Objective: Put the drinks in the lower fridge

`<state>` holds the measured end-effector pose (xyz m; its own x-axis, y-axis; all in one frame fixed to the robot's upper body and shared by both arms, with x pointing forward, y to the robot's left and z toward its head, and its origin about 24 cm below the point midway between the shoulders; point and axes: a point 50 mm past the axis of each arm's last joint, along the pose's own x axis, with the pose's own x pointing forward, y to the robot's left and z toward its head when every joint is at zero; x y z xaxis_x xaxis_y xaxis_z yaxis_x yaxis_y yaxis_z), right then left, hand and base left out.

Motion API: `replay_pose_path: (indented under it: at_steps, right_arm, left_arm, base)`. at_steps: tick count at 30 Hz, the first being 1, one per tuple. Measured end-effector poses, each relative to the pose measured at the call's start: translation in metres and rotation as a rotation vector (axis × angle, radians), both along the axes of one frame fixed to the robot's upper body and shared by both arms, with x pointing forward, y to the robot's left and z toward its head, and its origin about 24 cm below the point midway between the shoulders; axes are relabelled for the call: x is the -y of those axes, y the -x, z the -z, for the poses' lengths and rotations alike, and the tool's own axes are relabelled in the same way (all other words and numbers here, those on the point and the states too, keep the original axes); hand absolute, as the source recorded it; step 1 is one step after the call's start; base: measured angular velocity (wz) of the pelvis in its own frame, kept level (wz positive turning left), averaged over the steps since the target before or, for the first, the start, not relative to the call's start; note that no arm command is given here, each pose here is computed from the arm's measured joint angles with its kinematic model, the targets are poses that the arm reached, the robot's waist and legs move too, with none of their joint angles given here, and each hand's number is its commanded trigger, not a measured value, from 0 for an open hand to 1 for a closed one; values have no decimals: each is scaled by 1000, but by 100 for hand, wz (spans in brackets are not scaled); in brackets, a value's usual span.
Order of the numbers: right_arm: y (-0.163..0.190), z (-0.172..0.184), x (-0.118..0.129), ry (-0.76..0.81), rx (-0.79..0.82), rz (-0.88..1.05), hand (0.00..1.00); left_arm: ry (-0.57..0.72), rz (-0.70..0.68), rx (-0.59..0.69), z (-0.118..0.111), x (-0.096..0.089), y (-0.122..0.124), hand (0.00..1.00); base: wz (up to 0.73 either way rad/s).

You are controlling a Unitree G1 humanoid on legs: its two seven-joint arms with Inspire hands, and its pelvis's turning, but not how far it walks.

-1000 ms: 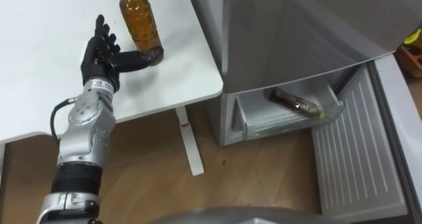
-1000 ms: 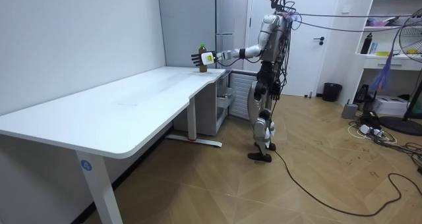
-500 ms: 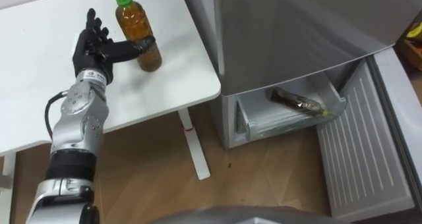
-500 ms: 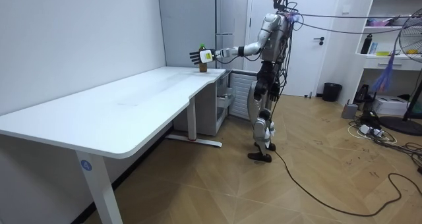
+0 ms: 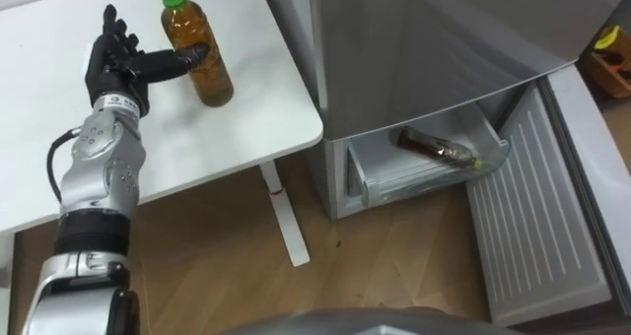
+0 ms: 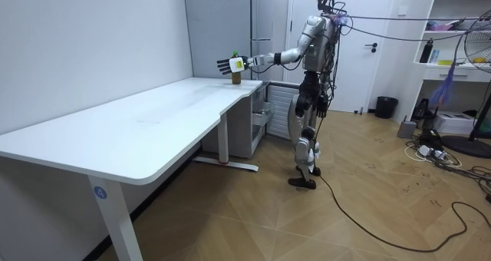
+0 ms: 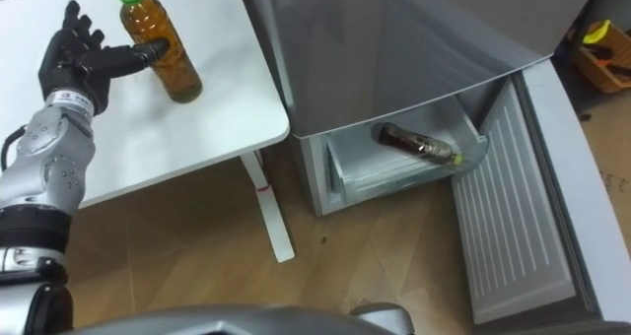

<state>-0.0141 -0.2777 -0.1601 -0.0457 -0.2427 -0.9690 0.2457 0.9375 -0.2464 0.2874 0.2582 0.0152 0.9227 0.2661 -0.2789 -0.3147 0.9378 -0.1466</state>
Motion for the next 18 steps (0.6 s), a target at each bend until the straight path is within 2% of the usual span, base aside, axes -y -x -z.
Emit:
replay_pose_path:
  at_steps: [9,18]
  right_arm:
    - [1,0,1,3,2,13,0]
    - [3,-1,2,-1,-34,-3,0]
  left_arm:
    - [-10,3,-36,4,-7,2,0]
    - [-19,15,-8,-10,-7,-10,0]
  base:
    - [0]
    - [-3]
